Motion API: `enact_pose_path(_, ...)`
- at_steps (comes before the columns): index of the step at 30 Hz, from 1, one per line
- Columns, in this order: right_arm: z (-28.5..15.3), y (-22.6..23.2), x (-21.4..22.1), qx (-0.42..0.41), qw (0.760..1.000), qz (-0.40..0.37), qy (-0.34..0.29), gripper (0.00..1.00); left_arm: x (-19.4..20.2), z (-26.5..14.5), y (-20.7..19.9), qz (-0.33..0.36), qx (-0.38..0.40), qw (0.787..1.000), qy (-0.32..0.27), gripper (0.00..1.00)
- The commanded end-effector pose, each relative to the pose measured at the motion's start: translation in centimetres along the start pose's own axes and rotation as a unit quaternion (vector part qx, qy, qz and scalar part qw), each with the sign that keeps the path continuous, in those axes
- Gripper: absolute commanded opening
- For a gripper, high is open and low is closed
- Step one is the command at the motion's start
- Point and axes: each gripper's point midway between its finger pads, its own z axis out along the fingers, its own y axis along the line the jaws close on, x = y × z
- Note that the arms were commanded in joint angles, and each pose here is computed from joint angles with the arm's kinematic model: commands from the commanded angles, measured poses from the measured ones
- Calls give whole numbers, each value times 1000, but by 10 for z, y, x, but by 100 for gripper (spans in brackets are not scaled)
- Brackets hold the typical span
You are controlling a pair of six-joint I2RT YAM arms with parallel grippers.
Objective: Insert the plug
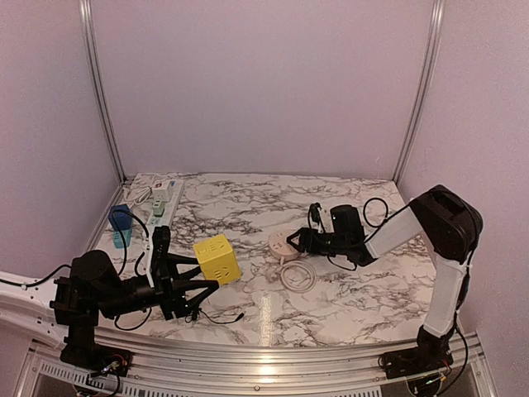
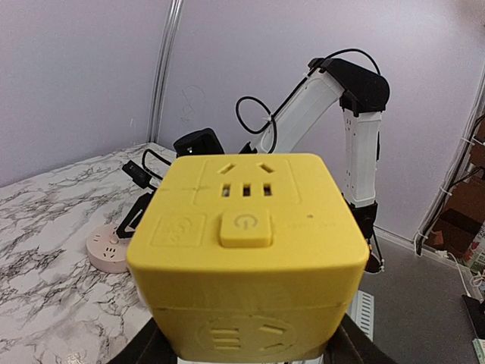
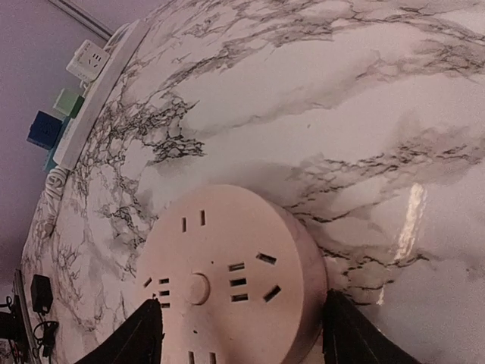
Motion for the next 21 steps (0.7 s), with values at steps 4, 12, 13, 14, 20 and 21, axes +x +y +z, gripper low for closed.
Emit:
enact_pose_path(4,-12,37,32,-18,1000,-6,25,68,-8,1,1,3,-4,1000,-17,15)
enact_pose_path(12,-49,28,41,41,999,-15,30,68,-8,2,2,3,-6,1000,-16,15)
enact_pose_path(13,-54,25,45,49,998,-16,38,69,-8,2,2,3,-6,1000,-16,15)
enact_pose_path(14,-59,26,45,51,998,-16,40,69,-8,2,2,4,-5,1000,-17,15)
enact_pose_path(20,-70,19,70,57,996,-9,73,69,-8,5,1,6,-4,1000,-19,15)
enact_pose_path(21,-71,16,74,60,995,-7,78,69,-8,6,-1,6,-1,1000,-18,15)
